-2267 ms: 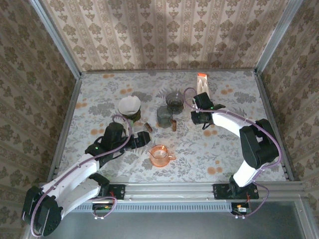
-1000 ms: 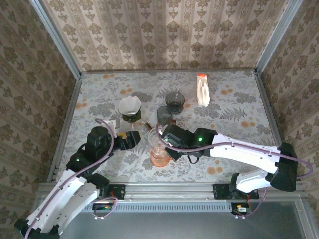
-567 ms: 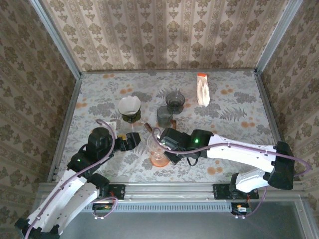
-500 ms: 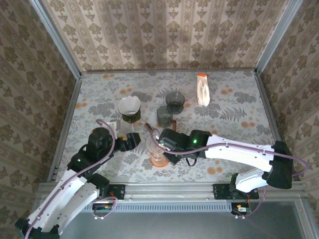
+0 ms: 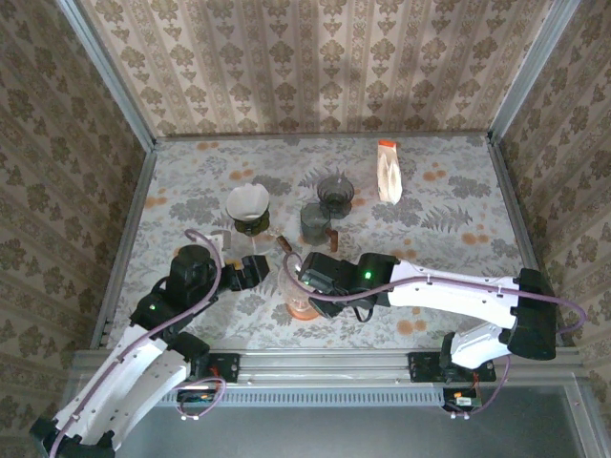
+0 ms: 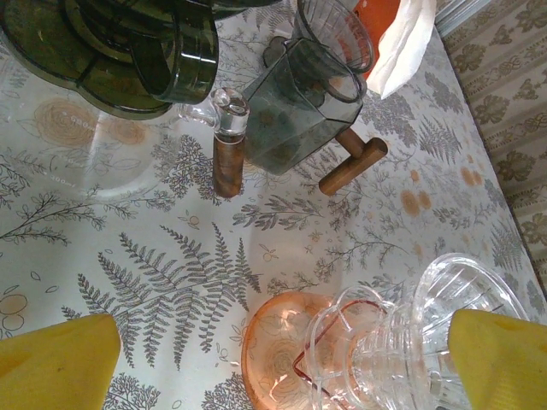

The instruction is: Place the coffee filter in the dripper

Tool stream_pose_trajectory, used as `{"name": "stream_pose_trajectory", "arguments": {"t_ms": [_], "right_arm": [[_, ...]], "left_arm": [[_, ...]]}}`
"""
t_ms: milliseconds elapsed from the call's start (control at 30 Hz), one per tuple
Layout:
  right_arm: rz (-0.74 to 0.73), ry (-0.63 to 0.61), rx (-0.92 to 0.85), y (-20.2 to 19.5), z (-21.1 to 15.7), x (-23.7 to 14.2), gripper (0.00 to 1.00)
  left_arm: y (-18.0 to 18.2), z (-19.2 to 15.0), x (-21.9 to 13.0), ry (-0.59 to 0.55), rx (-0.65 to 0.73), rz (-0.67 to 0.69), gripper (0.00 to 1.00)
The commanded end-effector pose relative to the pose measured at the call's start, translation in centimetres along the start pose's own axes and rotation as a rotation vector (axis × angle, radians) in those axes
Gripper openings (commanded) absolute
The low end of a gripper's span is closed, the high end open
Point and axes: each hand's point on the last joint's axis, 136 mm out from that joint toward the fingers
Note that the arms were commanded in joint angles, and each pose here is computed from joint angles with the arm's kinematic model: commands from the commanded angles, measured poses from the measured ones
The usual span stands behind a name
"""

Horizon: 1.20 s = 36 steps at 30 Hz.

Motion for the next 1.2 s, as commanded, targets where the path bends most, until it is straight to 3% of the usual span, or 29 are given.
{"name": "stream_pose_trajectory", "arguments": {"t_ms": [0, 200, 333, 467, 700, 933, 1167], "right_arm": [[-0.042, -0.001, 0.004, -0.6, -0.1, -0.6, 0.55], [-0.035, -0.089, 0.027, -0.9, 0.9, -2.5, 0.75], [-0.072, -0.188, 0.064, -2.3, 1.9, -4.8, 0.78], [-0.154, -0.305, 0.161, -6.2, 2.9, -7.3, 0.78], [-0.251, -0.419, 0.436, -16.7, 4.9, -7.6, 0.73], [-0.409, -0.354, 0.677, -29.0, 4.5, -3.9, 0.64], [-0.46, -0.268, 0.769, -35.7, 4.5, 0.3, 0.49]], "left_arm": [[0.2, -0.4, 0.0, 0.009, -0.006, -0.004, 1.0], [0.2, -0.6, 0.2, 0.017, -0.014, -0.011, 1.0], [0.4, -0.8, 0.3, 0.025, -0.024, -0.005, 1.0], [0.3, -0.6, 0.2, 0.019, -0.022, -0.006, 1.0], [-0.7, 0.4, 0.0, -0.012, -0.002, -0.036, 1.0], [-0.8, 0.2, 0.3, 0.02, 0.007, -0.028, 1.0], [-0.5, -0.3, 0.9, 0.031, -0.017, -0.039, 1.0]]}}
Point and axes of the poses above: each hand's point on the last joint's axis, 136 mm out from that joint toward the fingers, its own x axis out along the fingers, its own y axis along the line the jaws close on, z = x × y, and after that the axes turned 5 degrees about -x, right-handed
